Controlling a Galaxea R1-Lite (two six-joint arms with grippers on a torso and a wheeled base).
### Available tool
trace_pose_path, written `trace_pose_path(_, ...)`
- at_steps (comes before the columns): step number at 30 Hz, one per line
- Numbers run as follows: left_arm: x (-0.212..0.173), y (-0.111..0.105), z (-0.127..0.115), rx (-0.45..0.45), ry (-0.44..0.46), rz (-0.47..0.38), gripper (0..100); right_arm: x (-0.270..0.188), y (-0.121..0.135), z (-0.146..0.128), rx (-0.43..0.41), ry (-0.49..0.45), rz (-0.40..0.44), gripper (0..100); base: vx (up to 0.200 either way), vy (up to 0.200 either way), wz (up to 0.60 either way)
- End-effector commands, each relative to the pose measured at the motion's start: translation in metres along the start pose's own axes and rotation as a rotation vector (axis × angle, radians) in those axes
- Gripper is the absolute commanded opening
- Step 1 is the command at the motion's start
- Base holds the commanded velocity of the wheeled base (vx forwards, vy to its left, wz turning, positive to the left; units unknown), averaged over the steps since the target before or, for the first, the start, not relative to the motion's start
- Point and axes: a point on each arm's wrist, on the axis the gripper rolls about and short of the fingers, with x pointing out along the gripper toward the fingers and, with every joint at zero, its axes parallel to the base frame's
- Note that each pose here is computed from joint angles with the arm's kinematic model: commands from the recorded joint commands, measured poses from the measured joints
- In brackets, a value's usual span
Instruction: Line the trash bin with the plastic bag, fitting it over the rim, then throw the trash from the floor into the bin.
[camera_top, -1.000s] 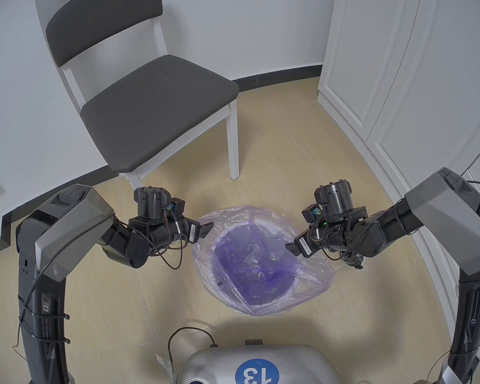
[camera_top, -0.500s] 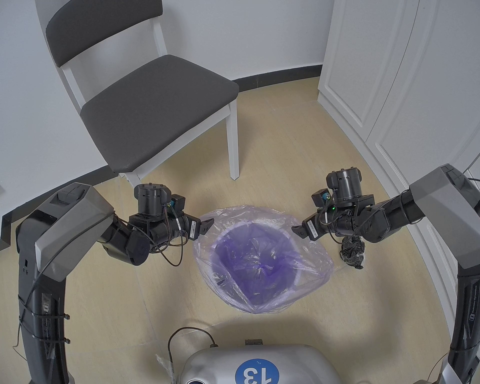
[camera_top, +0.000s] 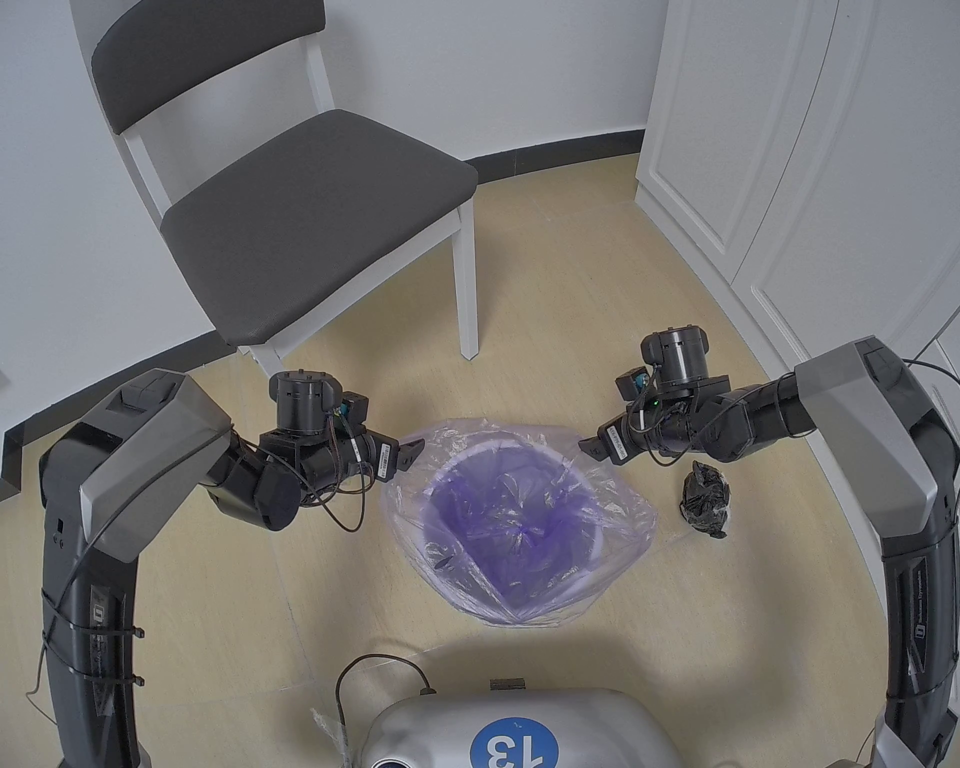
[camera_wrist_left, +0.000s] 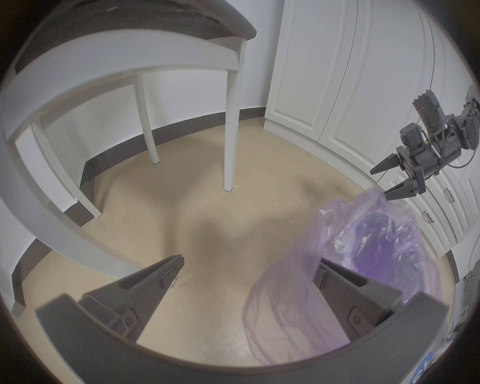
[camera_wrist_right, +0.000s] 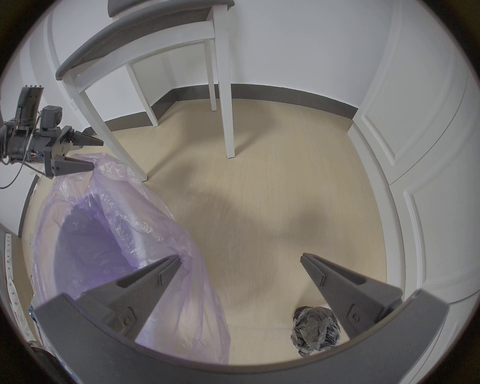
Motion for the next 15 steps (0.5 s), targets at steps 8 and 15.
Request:
trace_pose_path(8,0.024,0.007,-0.025,-0.013,0.035,0.011,100,0.020,0.005,-0.018,-0.001,0.042,0.009,100,0.000,0.000,0.00)
trace_pose_path(15,0.005,0.007,-0.002,-0.020,-0.011,0.020,100,0.002,-0.004,-0.002,0.010,0.000,-0.010,100,0.000,0.000,0.00)
